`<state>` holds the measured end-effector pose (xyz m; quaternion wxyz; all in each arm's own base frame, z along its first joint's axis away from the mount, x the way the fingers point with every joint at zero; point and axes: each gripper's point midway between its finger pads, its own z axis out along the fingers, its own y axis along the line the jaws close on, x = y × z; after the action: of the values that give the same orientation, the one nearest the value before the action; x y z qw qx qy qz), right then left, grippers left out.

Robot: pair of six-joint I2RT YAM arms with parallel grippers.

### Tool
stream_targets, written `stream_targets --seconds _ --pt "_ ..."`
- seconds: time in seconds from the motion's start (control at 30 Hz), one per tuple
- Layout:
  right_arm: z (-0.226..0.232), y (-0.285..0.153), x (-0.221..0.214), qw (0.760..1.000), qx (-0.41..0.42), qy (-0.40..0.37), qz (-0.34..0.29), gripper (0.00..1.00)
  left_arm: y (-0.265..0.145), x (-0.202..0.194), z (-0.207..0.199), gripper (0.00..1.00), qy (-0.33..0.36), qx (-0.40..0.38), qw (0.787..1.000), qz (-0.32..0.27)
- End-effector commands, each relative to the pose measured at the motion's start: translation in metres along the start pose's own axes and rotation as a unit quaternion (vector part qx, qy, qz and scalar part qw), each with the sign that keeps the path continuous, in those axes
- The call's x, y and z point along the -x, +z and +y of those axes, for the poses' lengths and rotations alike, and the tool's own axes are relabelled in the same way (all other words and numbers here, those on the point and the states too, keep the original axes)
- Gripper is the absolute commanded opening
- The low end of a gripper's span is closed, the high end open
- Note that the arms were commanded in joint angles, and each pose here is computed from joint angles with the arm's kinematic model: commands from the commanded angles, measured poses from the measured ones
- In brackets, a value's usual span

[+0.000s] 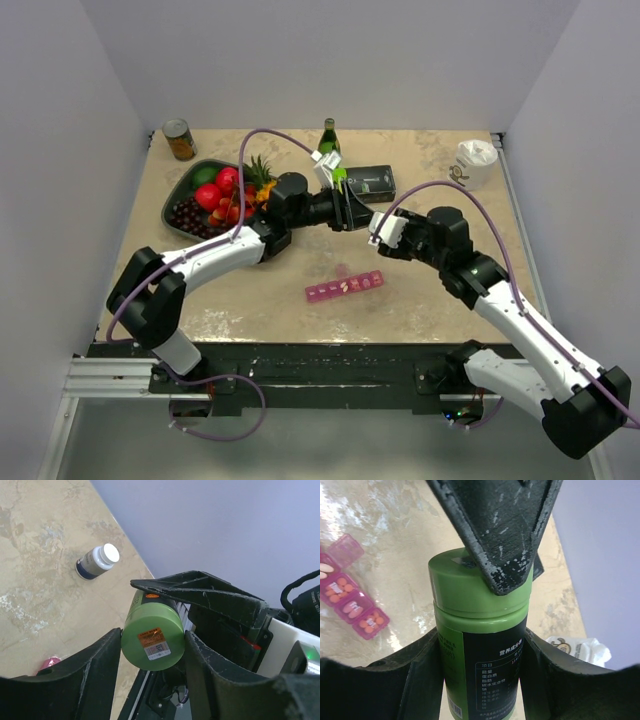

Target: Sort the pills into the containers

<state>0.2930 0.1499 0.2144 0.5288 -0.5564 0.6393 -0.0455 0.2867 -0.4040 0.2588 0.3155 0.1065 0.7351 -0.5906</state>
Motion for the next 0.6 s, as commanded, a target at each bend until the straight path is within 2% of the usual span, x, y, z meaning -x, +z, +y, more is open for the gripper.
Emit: stream_targets --seconds 0.0,0.13,0.23,0.3,0.33,0.4,0.43,0.53,0.57 --pt "-0.016 -0.010 0.043 0.996 -0.002 0.055 -0.067 0.00 -0.001 -0.009 -0.020 0.40 0.072 -0.072 0.994 0.034" --pt "0.012 -0.016 0.062 0.983 0.078 0.124 -0.107 0.00 -0.010 -0.027 -0.026 0.32 0.145 -0.115 0.980 0.074" --pt "0.037 -0.022 0.071 0.966 0.143 0.180 -0.120 0.00 -0.021 -0.042 -0.022 0.30 0.235 -0.145 0.955 0.106" --pt "0.061 -0.029 0.082 0.943 0.210 0.212 -0.146 0.00 -0.030 -0.053 -0.025 0.29 0.271 -0.173 0.938 0.129" --pt "0.069 -0.033 0.086 0.930 0.232 0.244 -0.149 0.00 -0.036 -0.057 -0.023 0.29 0.313 -0.179 0.923 0.134" --pt "0.090 -0.043 0.097 0.894 0.294 0.292 -0.169 0.00 -0.049 -0.070 -0.021 0.29 0.341 -0.195 0.907 0.151" --pt "0.095 -0.046 0.100 0.882 0.311 0.308 -0.176 0.00 -0.055 -0.067 -0.024 0.29 0.392 -0.204 0.886 0.140" --pt "0.104 -0.054 0.111 0.839 0.360 0.356 -0.197 0.00 -0.070 -0.073 -0.031 0.31 0.427 -0.228 0.864 0.141" --pt "0.106 -0.056 0.112 0.831 0.369 0.365 -0.200 0.00 -0.072 -0.071 -0.032 0.34 0.432 -0.224 0.863 0.135"
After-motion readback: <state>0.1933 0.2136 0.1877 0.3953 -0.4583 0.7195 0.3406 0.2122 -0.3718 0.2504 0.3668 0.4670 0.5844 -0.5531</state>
